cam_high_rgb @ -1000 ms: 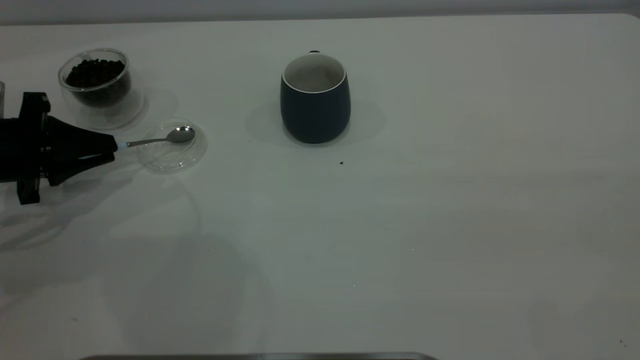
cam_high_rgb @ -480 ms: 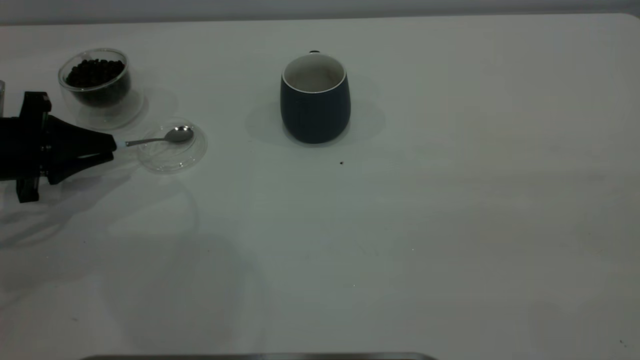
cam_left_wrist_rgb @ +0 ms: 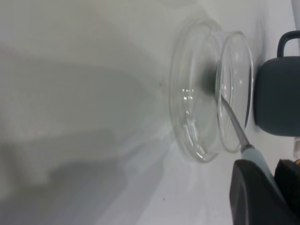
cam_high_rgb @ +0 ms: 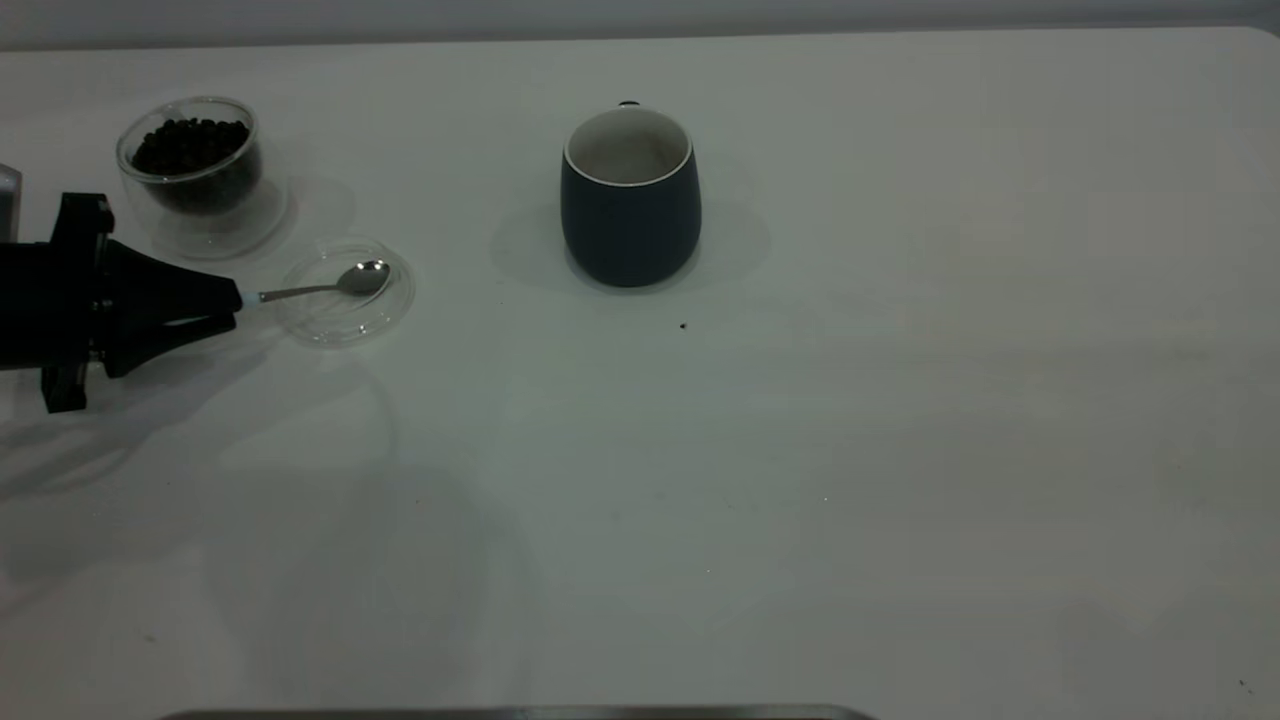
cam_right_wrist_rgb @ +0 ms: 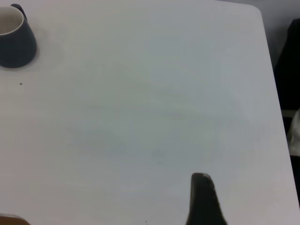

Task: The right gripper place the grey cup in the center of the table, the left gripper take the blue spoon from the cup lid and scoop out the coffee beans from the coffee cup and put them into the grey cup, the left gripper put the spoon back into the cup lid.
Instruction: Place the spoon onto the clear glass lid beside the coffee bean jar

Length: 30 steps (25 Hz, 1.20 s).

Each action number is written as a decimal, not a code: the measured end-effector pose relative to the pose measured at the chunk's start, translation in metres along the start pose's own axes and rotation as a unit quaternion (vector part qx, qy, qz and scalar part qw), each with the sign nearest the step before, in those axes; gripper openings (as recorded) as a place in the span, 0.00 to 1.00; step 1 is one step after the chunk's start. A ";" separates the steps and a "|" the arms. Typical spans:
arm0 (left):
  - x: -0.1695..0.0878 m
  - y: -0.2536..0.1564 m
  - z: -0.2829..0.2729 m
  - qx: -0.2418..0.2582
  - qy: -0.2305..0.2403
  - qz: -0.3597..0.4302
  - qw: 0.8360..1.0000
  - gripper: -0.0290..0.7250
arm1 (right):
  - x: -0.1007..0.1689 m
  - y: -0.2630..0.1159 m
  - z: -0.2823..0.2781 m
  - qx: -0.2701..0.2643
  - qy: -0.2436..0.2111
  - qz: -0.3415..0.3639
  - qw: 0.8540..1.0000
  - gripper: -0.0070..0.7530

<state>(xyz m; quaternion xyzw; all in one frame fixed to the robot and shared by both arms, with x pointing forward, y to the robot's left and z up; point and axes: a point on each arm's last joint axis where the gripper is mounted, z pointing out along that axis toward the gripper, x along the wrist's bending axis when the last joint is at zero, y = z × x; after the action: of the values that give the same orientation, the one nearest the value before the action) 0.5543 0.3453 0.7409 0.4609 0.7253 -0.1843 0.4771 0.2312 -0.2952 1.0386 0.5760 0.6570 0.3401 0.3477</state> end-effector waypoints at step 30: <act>0.014 -0.003 0.005 0.007 0.023 -0.014 1.000 0.83 | 0.000 0.000 0.000 0.000 0.000 0.000 1.000 0.62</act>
<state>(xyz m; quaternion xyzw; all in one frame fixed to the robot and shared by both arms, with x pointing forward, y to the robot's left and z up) 0.5532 0.3470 0.7263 0.4581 0.7414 -0.1853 0.4541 0.2312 -0.2952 1.0386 0.5760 0.6570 0.3401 0.3477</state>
